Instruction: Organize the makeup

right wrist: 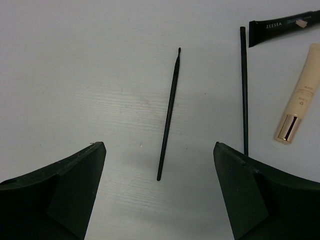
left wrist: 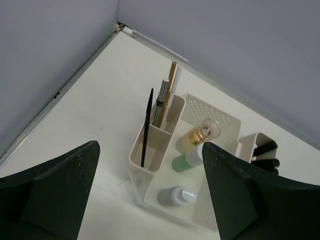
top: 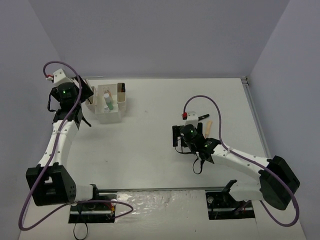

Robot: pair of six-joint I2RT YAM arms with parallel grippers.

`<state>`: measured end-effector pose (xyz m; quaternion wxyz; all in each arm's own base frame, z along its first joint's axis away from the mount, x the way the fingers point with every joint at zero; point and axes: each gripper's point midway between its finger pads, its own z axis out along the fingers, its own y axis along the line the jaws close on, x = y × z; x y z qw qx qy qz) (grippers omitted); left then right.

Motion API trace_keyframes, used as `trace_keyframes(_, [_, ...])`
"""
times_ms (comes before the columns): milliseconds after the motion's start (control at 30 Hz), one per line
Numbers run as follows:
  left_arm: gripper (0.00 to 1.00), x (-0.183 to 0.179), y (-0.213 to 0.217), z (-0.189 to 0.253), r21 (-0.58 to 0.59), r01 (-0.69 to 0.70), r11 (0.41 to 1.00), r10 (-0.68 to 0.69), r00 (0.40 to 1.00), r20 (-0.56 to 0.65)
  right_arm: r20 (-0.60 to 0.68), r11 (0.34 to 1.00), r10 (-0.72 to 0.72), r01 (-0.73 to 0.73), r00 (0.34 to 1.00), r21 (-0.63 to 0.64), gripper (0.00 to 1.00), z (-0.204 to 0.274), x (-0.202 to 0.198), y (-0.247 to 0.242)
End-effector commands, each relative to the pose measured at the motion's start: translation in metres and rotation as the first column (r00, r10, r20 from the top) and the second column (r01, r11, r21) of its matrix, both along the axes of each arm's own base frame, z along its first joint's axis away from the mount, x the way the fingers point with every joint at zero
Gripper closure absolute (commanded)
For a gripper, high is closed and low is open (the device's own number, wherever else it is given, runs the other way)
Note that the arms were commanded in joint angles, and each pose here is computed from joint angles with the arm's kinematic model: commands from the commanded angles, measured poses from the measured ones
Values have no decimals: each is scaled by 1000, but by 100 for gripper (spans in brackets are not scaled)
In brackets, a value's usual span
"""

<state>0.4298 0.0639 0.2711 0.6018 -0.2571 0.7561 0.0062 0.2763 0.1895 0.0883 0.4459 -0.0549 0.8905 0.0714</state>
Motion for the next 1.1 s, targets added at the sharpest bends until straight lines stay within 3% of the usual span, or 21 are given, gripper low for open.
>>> trace_keyframes(0, [12,-46,-52,43,-135,213,968,-216,976,-3,-29,995,-89,90,996,35,20,-4,18,5])
trace_keyframes(200, [4,-99,-104,26,-220,415,883,-440,894,-79,-100,994,-113,113,989,-7,34,-32,29,6])
trace_keyframes(267, [4,-120,-129,6,-255,488,835,-528,841,-120,-114,993,-120,118,986,-25,40,-39,32,7])
trace_keyframes(467, [3,-165,-164,-36,-309,557,771,-625,755,-198,-163,992,-118,111,979,-55,56,-63,36,11])
trace_keyframes(667, [3,-179,-181,-53,-370,562,739,-654,731,-195,-218,992,-110,94,970,-83,70,-87,32,12])
trace_keyframes(867, [3,-178,-189,-53,-385,572,724,-668,721,-184,-249,998,-45,31,968,-60,98,-96,27,24])
trace_keyframes(1067, [3,-171,-206,-43,-427,585,690,-681,725,-106,-88,985,171,-167,981,43,100,-49,16,84])
